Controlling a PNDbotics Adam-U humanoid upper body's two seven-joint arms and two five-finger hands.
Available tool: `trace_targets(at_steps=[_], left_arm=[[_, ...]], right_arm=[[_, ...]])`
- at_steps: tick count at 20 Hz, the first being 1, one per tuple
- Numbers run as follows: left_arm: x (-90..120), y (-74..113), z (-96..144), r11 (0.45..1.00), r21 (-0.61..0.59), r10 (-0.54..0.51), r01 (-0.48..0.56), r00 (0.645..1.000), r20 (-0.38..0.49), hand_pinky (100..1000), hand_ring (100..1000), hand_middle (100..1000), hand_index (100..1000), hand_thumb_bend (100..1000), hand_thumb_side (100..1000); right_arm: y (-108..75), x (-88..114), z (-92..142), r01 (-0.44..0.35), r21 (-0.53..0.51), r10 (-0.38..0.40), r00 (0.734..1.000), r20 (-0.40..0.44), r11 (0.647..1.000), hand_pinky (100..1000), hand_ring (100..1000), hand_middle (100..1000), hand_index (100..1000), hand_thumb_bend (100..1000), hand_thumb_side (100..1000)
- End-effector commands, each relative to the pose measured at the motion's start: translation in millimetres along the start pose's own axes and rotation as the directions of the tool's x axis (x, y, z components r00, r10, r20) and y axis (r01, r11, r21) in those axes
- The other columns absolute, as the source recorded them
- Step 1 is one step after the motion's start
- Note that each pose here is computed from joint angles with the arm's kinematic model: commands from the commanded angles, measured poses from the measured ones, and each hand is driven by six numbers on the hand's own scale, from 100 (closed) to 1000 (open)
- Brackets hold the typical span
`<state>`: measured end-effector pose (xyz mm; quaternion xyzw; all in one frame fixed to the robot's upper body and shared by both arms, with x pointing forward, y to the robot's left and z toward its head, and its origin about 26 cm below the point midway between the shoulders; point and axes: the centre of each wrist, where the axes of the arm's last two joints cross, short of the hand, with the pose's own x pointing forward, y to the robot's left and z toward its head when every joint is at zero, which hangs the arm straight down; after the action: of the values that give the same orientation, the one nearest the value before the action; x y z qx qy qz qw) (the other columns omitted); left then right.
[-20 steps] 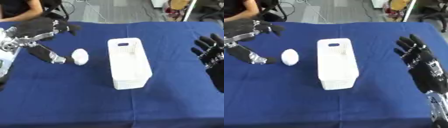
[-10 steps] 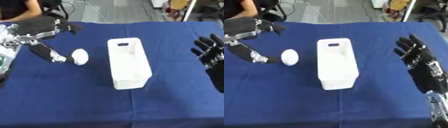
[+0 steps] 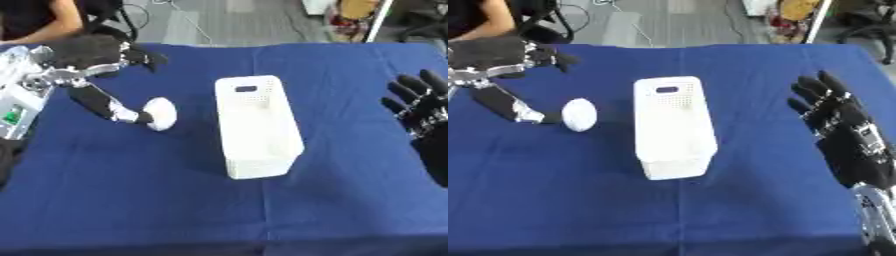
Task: Pick up objects on the table and place them in the box.
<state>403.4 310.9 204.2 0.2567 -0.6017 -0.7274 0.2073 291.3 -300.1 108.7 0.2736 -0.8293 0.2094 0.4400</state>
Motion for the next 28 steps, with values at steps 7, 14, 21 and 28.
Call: trace_targets(at_steps=[7,14,21,28], left_arm=[[-3.6,3.6,-6.0,0.999,-0.034,-0.038,0.039,0.999,0.019,628,711,712,1000,957,768],[-4.9,-2.6,-11.7,0.997,-0.065,-0.04,0.042,0.999,0.022,627,710,712,1000,959,772],[-5.4,-6.8,-16.9,0.994,-0.091,-0.049,0.052,0.998,0.036,627,696,704,1000,960,776],[-7.1,-11.7,-19.8,0.992,-0.113,-0.058,0.062,0.998,0.039,626,690,697,1000,955,783]], right_arm=[[-2.6,6.2,-1.5,-0.02,0.018,0.02,1.0,-0.001,1.0,996,1000,920,1000,108,617],[-2.4,5.8,-1.5,-0.018,0.02,0.018,1.0,-0.001,1.0,997,1000,920,1000,109,617],[-2.3,5.8,-1.9,-0.017,0.022,0.017,1.0,0.0,1.0,996,1000,920,1000,111,615],[-2.2,5.6,-1.8,-0.015,0.024,0.015,1.0,0.0,1.0,996,1000,921,1000,113,615]])
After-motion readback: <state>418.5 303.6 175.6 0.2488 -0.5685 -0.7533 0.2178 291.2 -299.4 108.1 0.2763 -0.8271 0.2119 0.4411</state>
